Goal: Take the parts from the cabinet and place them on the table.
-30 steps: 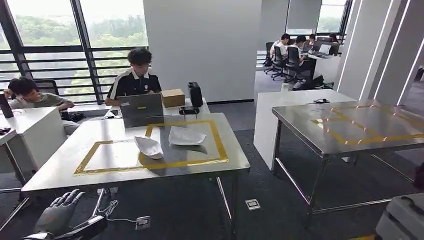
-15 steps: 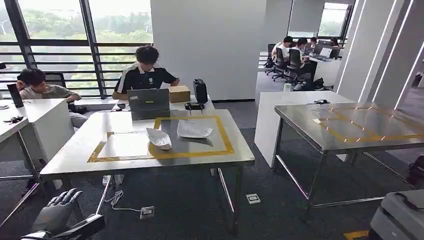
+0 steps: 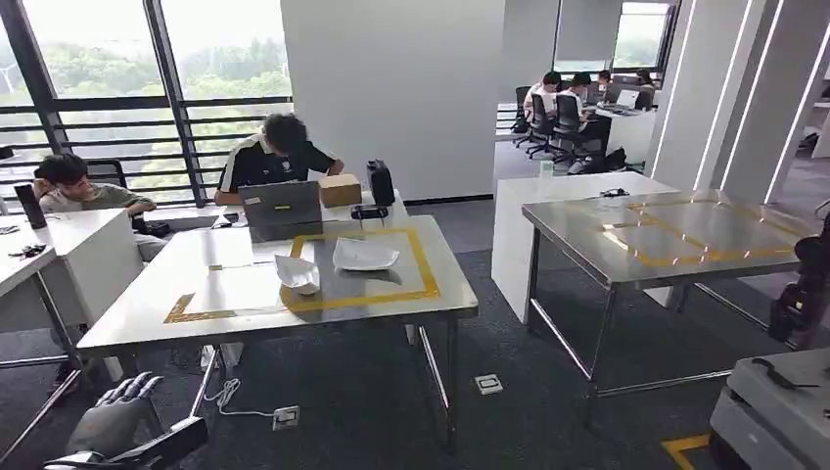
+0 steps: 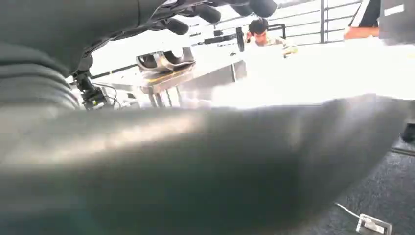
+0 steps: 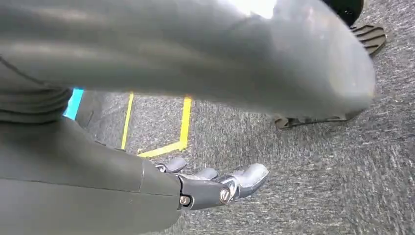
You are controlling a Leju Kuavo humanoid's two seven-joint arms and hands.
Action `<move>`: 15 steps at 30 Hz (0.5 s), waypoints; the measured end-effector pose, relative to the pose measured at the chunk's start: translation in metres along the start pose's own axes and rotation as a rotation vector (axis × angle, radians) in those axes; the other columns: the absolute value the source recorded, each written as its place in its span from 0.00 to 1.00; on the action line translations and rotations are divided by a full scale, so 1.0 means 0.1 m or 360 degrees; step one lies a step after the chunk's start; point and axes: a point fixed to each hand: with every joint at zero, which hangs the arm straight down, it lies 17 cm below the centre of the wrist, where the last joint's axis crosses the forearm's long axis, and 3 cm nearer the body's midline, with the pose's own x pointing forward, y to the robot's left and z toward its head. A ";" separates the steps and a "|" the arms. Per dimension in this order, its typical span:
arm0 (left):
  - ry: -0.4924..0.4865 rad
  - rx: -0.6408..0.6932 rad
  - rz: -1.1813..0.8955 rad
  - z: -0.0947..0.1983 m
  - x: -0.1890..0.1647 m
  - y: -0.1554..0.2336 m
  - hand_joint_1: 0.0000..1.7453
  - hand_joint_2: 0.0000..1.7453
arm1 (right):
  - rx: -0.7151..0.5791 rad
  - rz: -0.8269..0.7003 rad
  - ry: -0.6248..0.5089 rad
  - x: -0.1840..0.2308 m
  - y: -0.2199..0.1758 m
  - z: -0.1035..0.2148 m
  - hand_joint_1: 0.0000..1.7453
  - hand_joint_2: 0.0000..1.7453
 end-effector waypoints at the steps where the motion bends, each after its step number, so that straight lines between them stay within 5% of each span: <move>1: 0.0000 0.0006 -0.0002 0.00 0.00 0.01 0.00 1.00 | 0.0001 -0.0001 0.0002 0.00 0.00 0.00 0.00 1.00; 15: 0.0018 0.0064 -0.0009 0.01 0.02 -0.02 0.00 1.00 | 0.0018 -0.0008 -0.0001 -0.01 0.08 -0.02 0.00 1.00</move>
